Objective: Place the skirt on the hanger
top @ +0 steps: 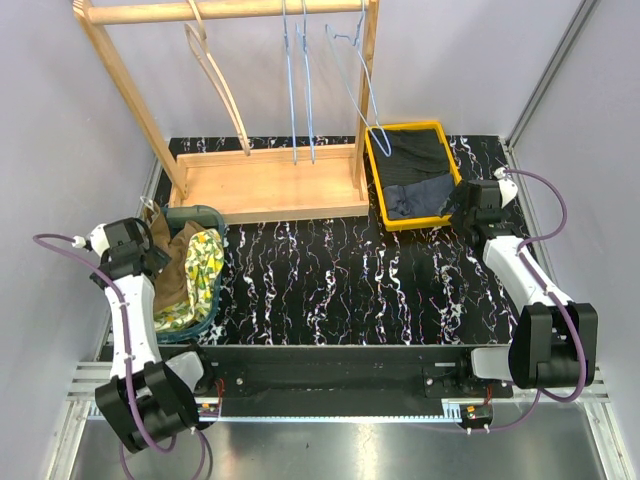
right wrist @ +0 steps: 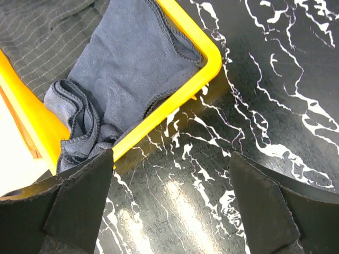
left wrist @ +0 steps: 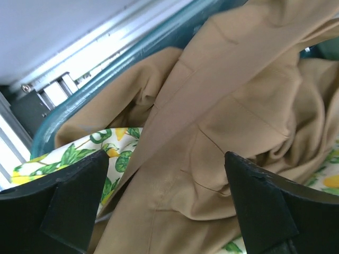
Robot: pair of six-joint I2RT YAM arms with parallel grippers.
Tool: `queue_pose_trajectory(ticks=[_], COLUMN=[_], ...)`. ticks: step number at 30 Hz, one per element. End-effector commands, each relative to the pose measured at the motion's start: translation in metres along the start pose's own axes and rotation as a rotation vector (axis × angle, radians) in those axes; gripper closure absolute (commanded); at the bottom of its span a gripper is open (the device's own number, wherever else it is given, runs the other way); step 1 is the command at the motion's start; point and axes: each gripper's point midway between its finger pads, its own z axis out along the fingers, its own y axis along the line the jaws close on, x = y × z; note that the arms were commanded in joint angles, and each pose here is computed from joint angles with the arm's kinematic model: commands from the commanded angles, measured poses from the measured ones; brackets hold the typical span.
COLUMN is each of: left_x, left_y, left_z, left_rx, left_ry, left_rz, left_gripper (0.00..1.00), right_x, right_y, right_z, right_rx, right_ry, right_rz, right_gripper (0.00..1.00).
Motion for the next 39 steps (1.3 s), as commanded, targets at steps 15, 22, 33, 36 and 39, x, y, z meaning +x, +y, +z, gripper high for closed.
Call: queue_pose_trajectory(ticks=[15, 22, 33, 36, 39], left_x=[-0.058, -0.113, -0.167, -0.193, -0.214], left_y=[-0.021, -0.032, -0.090, -0.087, -0.085], left_z=[-0.042, -0.121, -0.298, -0.332, -0.354], left_rx=[0.154, 0.289, 0.886, 0.909, 0.904], left_ry=[-0.139, -0.277, -0.524, -0.640, -0.708], left_rz=[-0.083, -0.070, 0.053, 0.057, 0.047], left_gripper=[1.00, 1.00, 1.00, 1.00, 1.00], right_x=[-0.019, -0.024, -0.023, -0.022, -0.021], right_y=[0.012, 0.017, 0.021, 0.023, 0.026], right_z=[-0.007, -0.009, -0.008, -0.008, -0.009], right_rx=[-0.028, -0.039, -0.050, -0.059, -0.072], right_ry=[-0.029, -0.036, -0.017, -0.007, -0.002], right_rz=[0.010, 0.018, 0.033, 0.033, 0.040], right_gripper=[0.03, 0.04, 0.05, 0.05, 0.05])
